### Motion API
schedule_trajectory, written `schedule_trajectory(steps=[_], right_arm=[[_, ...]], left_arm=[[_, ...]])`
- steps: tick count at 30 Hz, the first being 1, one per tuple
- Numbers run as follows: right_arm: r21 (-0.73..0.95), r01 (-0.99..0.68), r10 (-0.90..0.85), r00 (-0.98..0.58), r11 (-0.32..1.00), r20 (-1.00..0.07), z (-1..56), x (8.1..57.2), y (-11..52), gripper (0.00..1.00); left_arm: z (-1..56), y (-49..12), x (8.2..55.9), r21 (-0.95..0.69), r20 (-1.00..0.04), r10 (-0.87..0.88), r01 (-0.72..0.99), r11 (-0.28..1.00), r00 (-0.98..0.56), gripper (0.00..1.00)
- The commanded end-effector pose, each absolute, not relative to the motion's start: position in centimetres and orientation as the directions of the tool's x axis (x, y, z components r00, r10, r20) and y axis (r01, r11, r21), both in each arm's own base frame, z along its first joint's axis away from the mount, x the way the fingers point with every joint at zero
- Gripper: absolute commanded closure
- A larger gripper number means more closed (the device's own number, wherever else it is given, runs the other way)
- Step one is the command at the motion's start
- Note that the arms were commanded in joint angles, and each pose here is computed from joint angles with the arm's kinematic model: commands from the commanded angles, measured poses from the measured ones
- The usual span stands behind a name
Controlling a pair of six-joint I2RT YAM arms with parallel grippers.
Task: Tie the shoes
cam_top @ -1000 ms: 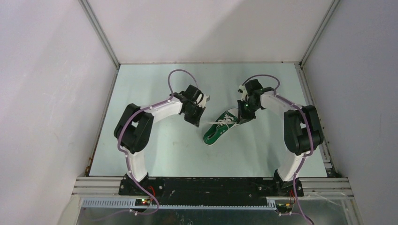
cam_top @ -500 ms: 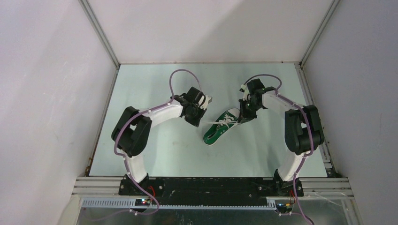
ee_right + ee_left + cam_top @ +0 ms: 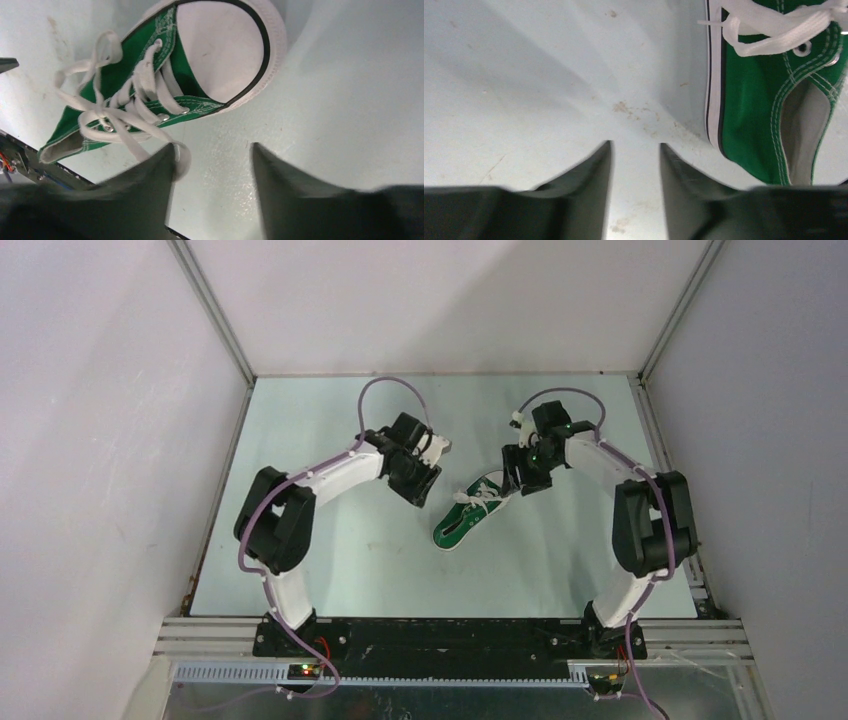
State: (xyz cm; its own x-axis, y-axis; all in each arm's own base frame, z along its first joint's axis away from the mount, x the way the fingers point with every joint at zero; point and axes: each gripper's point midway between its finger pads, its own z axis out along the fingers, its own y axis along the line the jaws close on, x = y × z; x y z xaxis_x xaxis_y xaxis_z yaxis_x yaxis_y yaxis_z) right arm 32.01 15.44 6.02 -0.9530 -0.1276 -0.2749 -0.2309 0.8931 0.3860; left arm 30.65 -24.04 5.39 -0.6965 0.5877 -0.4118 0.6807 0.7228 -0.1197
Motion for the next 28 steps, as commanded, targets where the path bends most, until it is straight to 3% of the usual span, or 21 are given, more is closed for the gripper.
schedule_trajectory(steps=[1, 5, 8, 9, 11, 14, 18, 25, 28], right_arm=[[0.321, -0.351, -0.16, -0.854, 0.88, -0.495, 12.7, 34.6, 14.3, 0.3], [0.258, -0.352, -0.15, -0.805, 0.9, -0.574, 16.7, 35.8, 11.5, 0.05], [0.238, -0.317, -0.095, -0.759, 0.918, -0.645, 20.6, 37.6, 9.0, 0.01], [0.236, -0.284, -0.062, -0.75, 0.929, -0.659, 21.4, 38.2, 7.6, 0.01], [0.207, -0.234, -0.02, -0.706, 0.95, -0.708, 23.6, 39.8, 5.9, 0.0], [0.111, -0.068, 0.044, -0.626, 0.991, -0.779, 26.1, 42.0, 1.7, 0.0], [0.074, 0.011, 0.065, -0.621, 0.997, -0.781, 25.5, 42.2, 0.2, 0.0], [0.092, -0.024, 0.059, -0.597, 0.995, -0.8, 25.8, 41.7, 1.4, 0.0], [0.07, -0.091, 0.002, -0.596, 0.993, -0.803, 25.6, 41.7, 3.1, 0.0]], left_arm=[[10.9, -23.7, 32.7, -0.119, -0.509, 0.574, 0.713, 0.691, -0.641, 0.47], [14.6, -20.9, 34.5, -0.083, -0.542, 0.513, 0.65, 0.756, -0.666, 0.32], [19.4, -18.1, 36.8, -0.031, -0.636, 0.401, 0.541, 0.841, -0.659, 0.2], [20.5, -17.4, 37.3, -0.02, -0.665, 0.37, 0.51, 0.86, -0.649, 0.08], [24.0, -15.6, 38.6, 0.006, -0.749, 0.279, 0.415, 0.91, -0.601, 0.01], [25.9, -13.1, 39.2, 0.029, -0.806, 0.184, 0.273, 0.962, -0.562, 0.0], [21.3, -15.1, 35.7, -0.033, -0.691, 0.304, 0.448, 0.894, -0.656, 0.0], [25.9, -13.4, 37.4, 0.136, -0.767, 0.348, 0.393, 0.909, -0.539, 0.0], [26.1, -13.4, 37.6, 0.13, -0.775, 0.335, 0.383, 0.914, -0.536, 0.0]])
